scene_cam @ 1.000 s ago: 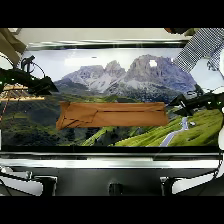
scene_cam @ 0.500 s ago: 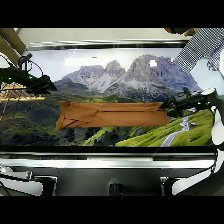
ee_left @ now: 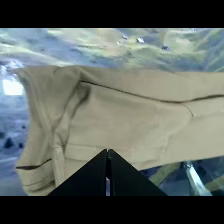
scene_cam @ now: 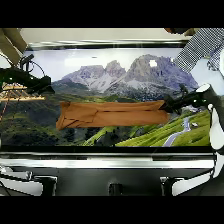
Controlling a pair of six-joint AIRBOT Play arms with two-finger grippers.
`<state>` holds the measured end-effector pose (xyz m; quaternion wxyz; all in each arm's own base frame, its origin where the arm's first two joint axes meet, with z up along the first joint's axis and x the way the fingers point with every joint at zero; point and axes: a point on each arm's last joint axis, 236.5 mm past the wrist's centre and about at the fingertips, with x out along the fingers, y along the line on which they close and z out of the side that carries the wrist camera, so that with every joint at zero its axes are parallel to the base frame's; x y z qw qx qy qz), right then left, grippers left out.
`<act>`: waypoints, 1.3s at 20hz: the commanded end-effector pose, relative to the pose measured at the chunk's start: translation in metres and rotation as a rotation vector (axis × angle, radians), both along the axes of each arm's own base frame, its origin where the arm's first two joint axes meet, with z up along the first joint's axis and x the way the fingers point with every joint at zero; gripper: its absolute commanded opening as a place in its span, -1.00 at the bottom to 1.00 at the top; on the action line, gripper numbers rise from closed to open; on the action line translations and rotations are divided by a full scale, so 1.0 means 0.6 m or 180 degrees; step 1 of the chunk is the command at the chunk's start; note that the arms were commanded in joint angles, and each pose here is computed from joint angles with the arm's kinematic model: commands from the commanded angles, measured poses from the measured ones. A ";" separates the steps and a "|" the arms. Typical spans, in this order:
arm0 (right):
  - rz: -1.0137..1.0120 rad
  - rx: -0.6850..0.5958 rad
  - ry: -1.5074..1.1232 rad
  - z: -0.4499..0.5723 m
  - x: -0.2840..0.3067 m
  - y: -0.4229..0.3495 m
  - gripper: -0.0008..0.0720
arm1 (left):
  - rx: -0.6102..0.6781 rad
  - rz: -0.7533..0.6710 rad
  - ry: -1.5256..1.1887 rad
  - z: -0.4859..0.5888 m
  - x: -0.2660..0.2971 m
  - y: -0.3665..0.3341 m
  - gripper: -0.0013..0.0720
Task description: Fold the clothes and pants, and hang the long-sleeved shirts on hangers.
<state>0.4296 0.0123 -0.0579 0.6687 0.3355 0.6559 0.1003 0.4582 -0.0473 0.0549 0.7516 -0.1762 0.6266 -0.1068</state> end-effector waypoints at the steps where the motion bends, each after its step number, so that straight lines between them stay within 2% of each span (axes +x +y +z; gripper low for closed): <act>1: -0.0027 -0.0125 -0.0080 0.073 -0.017 -0.004 -0.89 | -0.0223 -0.0148 0.0052 -0.025 -0.002 -0.075 -0.90; 5: -0.0168 -0.0422 -0.0179 0.145 -0.043 -0.024 -0.89 | -0.0806 -0.0301 0.0067 -0.081 -0.006 -0.267 -0.90; 10: -0.0190 -0.0714 -0.0210 0.220 -0.086 -0.042 -0.89 | -0.1294 -0.0546 0.0178 -0.135 -0.064 -0.523 -0.90; 12: -0.0215 -0.0920 -0.0246 0.255 -0.091 -0.063 -0.89 | -0.1426 -0.0482 0.0238 -0.150 -0.090 -0.596 -0.90; 15: -0.0249 -0.1091 -0.0360 0.312 -0.091 -0.080 -0.89 | -0.1496 -0.0292 0.0247 -0.170 -0.109 -0.665 -0.91; 20: -0.0281 -0.1116 -0.0438 0.358 -0.097 -0.079 -0.89 | -0.1773 0.0086 0.0310 -0.184 -0.121 -0.754 -0.91; 26: -0.0296 -0.1091 -0.0421 0.371 -0.105 -0.074 -0.89 | -0.1956 0.0040 0.0475 -0.190 -0.150 -0.852 -0.91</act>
